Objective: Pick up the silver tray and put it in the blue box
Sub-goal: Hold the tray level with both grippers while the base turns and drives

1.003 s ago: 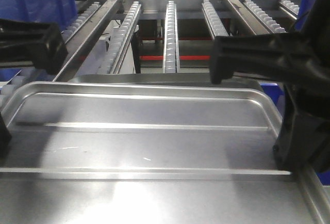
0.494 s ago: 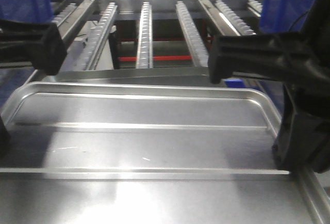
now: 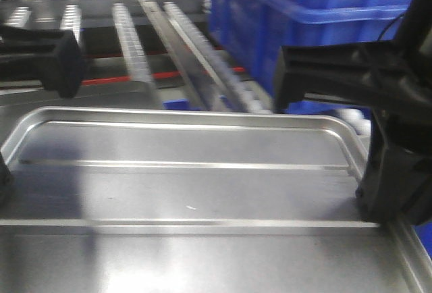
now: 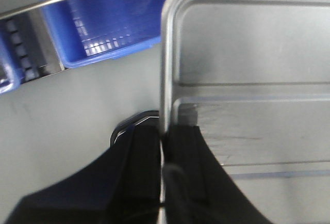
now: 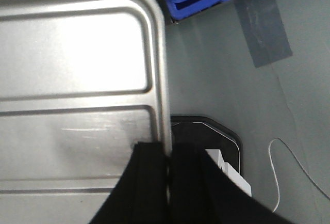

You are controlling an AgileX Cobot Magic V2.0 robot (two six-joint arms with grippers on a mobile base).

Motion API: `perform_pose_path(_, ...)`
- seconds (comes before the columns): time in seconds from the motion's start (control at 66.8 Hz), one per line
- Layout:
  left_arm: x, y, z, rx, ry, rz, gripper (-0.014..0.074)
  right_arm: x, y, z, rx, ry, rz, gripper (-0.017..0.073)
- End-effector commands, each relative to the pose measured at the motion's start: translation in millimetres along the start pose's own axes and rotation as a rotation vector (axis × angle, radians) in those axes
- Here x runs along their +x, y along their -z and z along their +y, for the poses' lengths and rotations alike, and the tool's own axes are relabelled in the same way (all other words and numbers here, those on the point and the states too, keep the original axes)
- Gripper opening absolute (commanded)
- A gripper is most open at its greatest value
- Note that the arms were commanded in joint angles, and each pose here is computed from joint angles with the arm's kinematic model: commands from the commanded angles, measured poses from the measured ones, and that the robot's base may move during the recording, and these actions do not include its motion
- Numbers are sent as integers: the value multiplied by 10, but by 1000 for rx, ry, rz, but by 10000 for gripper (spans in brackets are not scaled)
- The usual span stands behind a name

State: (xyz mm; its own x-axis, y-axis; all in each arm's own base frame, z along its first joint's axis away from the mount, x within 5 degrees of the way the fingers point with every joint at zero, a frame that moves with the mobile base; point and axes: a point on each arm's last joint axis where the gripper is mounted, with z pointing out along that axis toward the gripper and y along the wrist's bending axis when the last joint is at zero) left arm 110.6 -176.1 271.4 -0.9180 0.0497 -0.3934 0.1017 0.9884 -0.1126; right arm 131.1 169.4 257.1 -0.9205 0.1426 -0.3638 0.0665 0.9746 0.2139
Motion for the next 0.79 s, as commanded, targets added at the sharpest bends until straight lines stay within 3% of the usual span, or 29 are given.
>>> perform_pose_path(0.0, -49, 112, -54, 72, 9, -40, -10, -72, 129, 75, -91, 3, -59, 52)
perform_pose_path(0.779, -49, 112, -54, 72, 9, -40, -10, -72, 129, 75, -91, 3, -59, 52)
